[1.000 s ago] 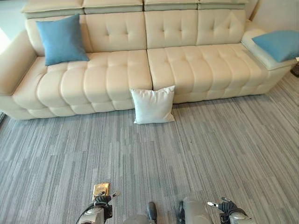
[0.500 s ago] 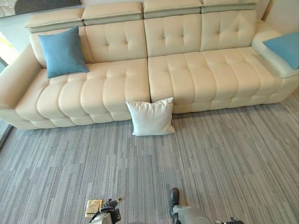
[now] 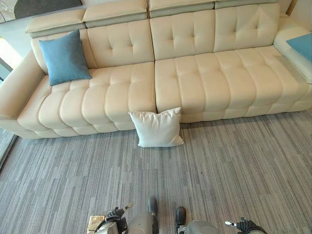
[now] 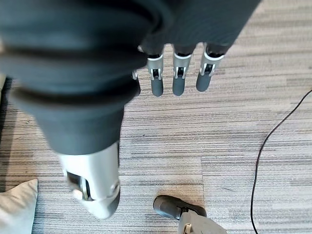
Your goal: Pick up all the scattered cushions and arrange them neatly on the sofa.
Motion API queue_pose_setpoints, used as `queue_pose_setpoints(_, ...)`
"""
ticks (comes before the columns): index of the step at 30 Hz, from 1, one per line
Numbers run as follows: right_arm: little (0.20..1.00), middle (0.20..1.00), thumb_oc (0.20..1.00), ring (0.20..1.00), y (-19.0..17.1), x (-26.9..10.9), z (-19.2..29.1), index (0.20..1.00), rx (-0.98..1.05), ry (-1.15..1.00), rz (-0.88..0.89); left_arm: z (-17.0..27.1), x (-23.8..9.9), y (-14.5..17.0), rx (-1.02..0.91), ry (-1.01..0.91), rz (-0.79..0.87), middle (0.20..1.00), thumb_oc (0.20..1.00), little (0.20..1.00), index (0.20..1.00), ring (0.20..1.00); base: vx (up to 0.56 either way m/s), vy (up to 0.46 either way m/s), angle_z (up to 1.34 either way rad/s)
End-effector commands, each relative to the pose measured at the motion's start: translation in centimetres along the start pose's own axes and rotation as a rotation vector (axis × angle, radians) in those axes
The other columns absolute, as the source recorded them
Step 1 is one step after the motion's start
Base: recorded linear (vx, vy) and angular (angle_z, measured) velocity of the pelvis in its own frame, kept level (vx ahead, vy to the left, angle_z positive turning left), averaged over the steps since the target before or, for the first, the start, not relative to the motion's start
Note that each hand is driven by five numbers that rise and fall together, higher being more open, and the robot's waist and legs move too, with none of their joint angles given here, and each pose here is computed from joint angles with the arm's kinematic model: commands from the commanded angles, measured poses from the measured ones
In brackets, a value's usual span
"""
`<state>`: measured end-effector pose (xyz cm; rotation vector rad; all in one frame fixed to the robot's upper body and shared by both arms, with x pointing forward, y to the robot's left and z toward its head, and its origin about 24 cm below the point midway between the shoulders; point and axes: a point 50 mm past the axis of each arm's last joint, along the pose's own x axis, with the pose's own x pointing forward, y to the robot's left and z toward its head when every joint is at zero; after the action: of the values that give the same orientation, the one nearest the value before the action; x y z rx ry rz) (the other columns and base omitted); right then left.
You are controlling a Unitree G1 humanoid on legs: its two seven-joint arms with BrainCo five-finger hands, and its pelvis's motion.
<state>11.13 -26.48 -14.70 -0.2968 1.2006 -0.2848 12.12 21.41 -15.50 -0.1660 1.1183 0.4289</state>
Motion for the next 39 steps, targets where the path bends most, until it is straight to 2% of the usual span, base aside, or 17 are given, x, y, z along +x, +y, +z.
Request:
queue_pose_setpoints(1, 1.000, 1.000, 1.000, 1.000, -1.0, -0.1, -0.9, 1.000, -0.024, 0.010, -0.029, 0.4, 0.0, 1.4, 0.039, -0.024, 0.035, 1.000, 1.000, 1.000, 1.000, 1.000, 0.48, 0.143, -0.05)
queue_pose_setpoints(3, 1.000, 1.000, 1.000, 1.000, -0.3, -0.1, -1.1, 1.000, -0.032, 0.024, -0.007, -0.8, -0.1, 2.4, 0.003, 0.023, 0.072, 1.000, 1.000, 1.000, 1.000, 1.000, 0.73, 0.238, -0.20)
queue_pose_setpoints(8, 1.000, 1.000, 1.000, 1.000, 1.1, -0.3, -0.6, 1.000, -0.053, -0.006, 0.047, -1.1, -0.1, 2.6, 0.002, 0.033, 0.078, 1.000, 1.000, 1.000, 1.000, 1.000, 0.60, 0.297, -0.36)
queue_pose_setpoints(17, 1.000, 1.000, 1.000, 1.000, 1.9, -0.3, -0.2, 1.000, -0.077, -0.016, 0.062, 1.8, 0.2, 2.0, 0.023, -0.044, 0.059, 1.000, 1.000, 1.000, 1.000, 1.000, 0.26, 0.182, 0.08)
queue_pose_setpoints(25, 1.000, 1.000, 1.000, 1.000, 1.6, -0.3, -1.0, 1.000, -0.072, 0.020, 0.049, 2.7, 0.2, 1.7, 0.060, -0.075, 0.041, 1.000, 1.000, 1.000, 1.000, 1.000, 0.20, -0.053, 0.17)
queue_pose_setpoints(31, 1.000, 1.000, 1.000, 1.000, 1.0, -0.3, -1.8, 1.000, -0.073, 0.042, 0.028, 1.7, 0.2, 1.2, 0.072, -0.056, 0.022, 1.000, 1.000, 1.000, 1.000, 1.000, 0.25, -0.151, 0.18)
queue_pose_setpoints(39, 1.000, 1.000, 1.000, 1.000, -0.5, -0.1, -1.0, 1.000, -0.068, 0.020, -0.014, 2.5, 0.0, -0.1, 0.078, -0.093, -0.015, 1.000, 1.000, 1.000, 1.000, 1.000, 0.06, -0.107, -0.01)
